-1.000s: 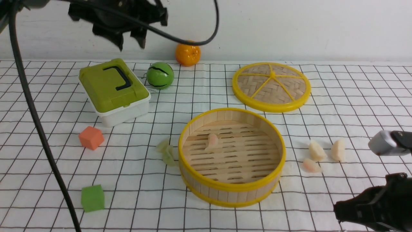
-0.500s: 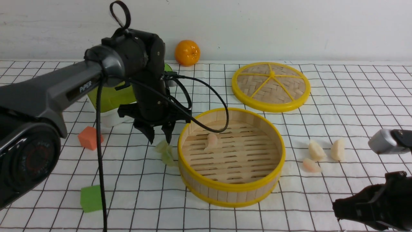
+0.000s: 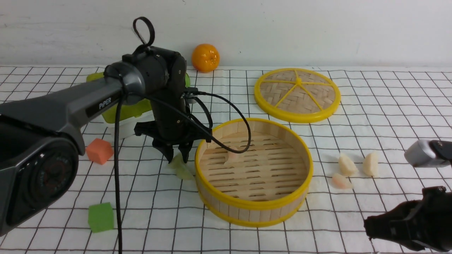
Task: Put the dumplings into the steamer on the table with the white tablecloth.
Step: 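Reach for and grasp a dumpling on the table with the left gripper, then place the dumpling into the bamboo steamer basket with the left gripper, then reach for and grasp a dumpling on the table with the left gripper, then place the dumpling into the bamboo steamer basket with the left gripper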
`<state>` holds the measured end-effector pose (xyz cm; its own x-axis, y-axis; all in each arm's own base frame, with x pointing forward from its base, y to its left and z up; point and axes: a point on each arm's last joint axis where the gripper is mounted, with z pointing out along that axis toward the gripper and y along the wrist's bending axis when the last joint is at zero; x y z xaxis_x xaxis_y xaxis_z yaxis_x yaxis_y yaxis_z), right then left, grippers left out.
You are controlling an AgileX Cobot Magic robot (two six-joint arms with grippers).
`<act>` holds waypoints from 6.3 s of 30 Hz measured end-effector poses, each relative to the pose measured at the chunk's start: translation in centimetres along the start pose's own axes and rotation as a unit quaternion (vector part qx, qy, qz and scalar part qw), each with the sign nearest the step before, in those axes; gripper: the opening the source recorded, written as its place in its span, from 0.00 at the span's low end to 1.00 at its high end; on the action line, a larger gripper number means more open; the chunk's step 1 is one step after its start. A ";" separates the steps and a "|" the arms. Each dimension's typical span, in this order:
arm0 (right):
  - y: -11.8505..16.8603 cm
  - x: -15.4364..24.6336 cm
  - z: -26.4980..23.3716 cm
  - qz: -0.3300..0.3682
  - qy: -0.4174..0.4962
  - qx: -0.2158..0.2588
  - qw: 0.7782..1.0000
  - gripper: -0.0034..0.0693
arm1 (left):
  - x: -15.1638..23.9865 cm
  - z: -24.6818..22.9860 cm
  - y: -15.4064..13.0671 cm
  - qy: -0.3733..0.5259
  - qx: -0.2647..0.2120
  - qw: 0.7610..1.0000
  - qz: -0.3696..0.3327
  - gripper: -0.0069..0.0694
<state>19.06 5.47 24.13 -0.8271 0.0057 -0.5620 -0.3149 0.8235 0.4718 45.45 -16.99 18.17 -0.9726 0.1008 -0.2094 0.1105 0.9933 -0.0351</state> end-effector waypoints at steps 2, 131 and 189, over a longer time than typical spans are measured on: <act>0.0 0.0 0.0 0.001 -0.001 -0.001 1.000 0.09 | 0.0 0.0 0.1 -0.001 0.000 1.000 -0.004 0.36; 0.4 -0.1 0.0 0.008 -0.007 -0.023 1.000 0.15 | 3.9 -0.8 0.0 -0.020 0.077 0.996 -0.037 0.52; 0.7 -0.1 0.0 0.012 -0.004 -0.041 0.999 0.17 | 2.0 -3.9 -12.6 -0.082 0.099 0.992 0.007 0.07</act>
<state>18.88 6.06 24.54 -0.8315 0.0301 -0.5547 -0.3316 0.7742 0.5391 41.28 -29.05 21.97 -0.9265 0.0876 -0.3660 0.1774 0.9593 -0.2196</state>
